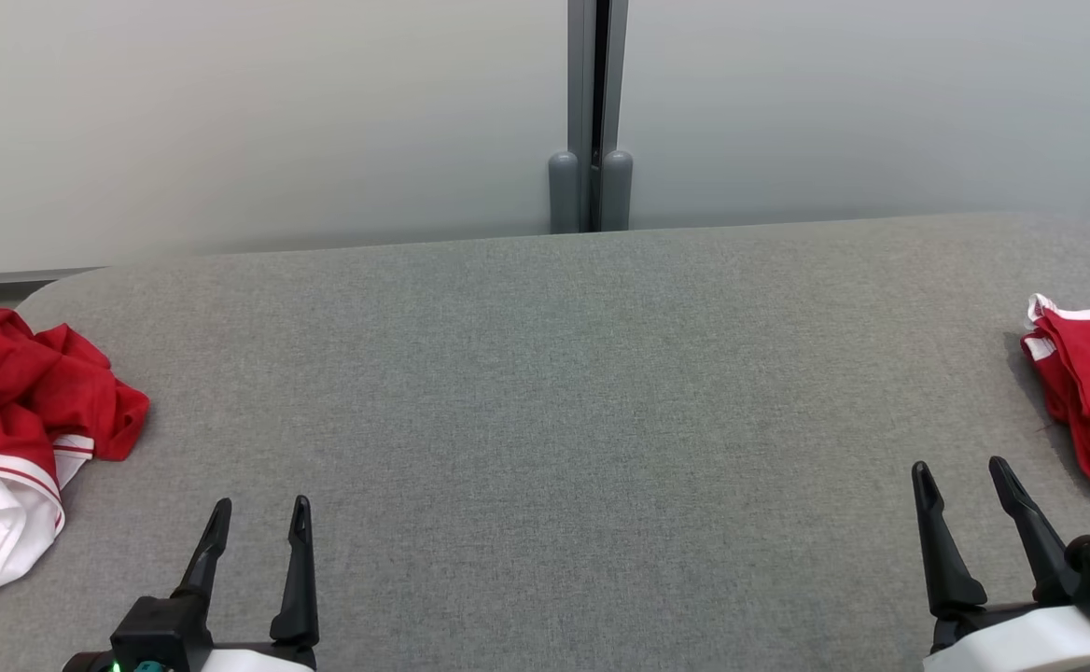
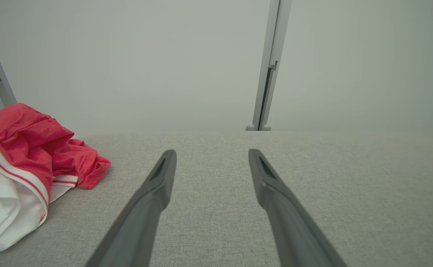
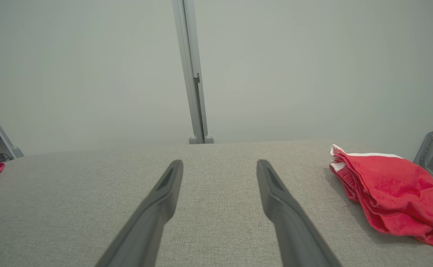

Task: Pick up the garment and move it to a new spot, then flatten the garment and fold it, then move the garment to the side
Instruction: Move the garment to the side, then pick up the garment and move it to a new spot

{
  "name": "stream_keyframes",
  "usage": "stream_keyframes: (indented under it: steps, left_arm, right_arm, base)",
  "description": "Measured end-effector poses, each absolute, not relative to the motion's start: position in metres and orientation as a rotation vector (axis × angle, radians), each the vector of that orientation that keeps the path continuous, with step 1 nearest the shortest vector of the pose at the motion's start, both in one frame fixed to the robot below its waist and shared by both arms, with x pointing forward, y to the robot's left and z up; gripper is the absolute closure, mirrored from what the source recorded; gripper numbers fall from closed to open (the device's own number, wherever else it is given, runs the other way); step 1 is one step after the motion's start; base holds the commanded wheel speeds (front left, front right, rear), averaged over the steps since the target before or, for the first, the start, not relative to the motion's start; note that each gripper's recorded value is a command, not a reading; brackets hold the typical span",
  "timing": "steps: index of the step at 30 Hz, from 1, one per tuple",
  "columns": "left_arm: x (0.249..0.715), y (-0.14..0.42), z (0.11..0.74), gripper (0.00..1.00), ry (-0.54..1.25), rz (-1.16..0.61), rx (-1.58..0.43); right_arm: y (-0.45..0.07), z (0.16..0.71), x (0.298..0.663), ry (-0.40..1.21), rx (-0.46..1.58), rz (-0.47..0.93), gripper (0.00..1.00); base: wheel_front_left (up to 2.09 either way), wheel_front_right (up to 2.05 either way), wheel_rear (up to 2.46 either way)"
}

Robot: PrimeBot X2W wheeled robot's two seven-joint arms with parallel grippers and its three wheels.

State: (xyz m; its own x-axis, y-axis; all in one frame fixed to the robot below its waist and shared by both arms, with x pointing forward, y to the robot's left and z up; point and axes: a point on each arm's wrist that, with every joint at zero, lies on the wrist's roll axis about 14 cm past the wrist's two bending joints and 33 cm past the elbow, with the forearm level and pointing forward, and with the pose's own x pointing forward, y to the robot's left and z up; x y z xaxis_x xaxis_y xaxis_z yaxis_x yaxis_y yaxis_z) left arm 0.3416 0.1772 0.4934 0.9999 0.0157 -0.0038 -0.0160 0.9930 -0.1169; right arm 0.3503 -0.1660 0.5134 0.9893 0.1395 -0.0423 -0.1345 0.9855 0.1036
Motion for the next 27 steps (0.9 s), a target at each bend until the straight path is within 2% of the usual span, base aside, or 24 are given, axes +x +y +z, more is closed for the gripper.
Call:
stream_keyframes:
  steps: [27]
  left_arm:
    - [0.3383, 0.1772, 0.4932, 0.0, 0.011, 0.023, -0.127]
  right_arm:
    - [-0.1611, 0.5208, 0.3464, 0.039, 0.105, 0.149, 0.0]
  base:
    - [0.0, 0.0, 0.0]
